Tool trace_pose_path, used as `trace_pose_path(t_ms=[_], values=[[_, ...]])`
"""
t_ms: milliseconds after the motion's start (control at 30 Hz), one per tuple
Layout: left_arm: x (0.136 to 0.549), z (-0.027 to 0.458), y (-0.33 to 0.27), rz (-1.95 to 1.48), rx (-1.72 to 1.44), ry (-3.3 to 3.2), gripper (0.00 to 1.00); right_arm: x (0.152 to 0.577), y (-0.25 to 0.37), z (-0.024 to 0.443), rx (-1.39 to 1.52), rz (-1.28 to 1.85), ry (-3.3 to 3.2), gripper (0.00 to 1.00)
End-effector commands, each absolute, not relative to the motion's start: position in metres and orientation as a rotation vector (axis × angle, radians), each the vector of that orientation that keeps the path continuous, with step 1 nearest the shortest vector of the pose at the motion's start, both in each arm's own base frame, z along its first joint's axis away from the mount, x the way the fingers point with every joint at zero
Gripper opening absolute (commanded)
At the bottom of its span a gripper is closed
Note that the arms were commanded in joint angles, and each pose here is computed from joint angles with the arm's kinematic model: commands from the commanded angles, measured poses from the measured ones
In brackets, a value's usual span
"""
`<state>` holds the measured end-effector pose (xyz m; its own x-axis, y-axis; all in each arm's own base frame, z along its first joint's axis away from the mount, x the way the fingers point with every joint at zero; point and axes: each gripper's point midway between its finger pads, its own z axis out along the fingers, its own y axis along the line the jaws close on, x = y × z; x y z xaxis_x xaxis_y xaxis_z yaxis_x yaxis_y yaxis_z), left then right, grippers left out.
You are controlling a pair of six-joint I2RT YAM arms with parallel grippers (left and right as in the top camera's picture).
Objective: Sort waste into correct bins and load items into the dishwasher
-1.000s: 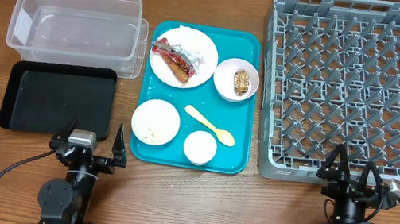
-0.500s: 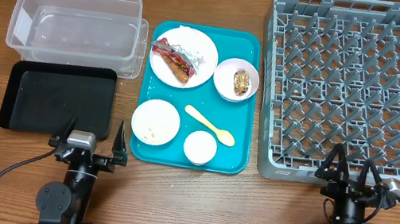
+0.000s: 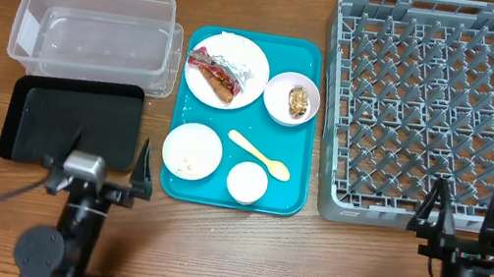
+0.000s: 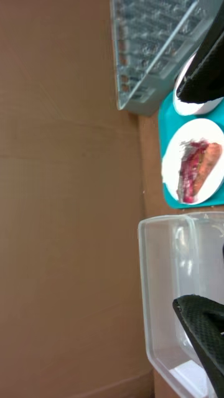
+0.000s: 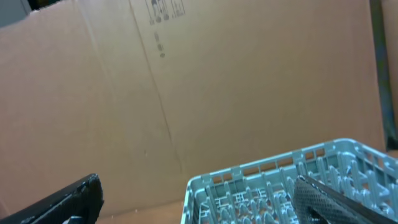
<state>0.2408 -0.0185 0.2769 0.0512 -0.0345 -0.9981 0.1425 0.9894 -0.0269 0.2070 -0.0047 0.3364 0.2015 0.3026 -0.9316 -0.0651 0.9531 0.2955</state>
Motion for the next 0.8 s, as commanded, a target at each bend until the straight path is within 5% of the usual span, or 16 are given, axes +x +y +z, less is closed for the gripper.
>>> trace_pose_path(t_ms=[0, 367, 767], values=[[0.254, 0.303, -0.027, -0.102, 0.209, 1.566, 1.0, 0.205, 0.0, 0.365, 0.139, 0.21, 1.384, 1.0], [0.343, 0.342, -0.043, -0.255, 0.255, 2.035, 1.0, 0.244, 0.0, 0.396, 0.166, 0.224, 1.736, 1.0], [0.427, 0.257, -0.183, -0.182, 0.642, 2.435, 1.0, 0.294, -0.006, 0.339, 0.272, 0.249, 2.169, 1.0]])
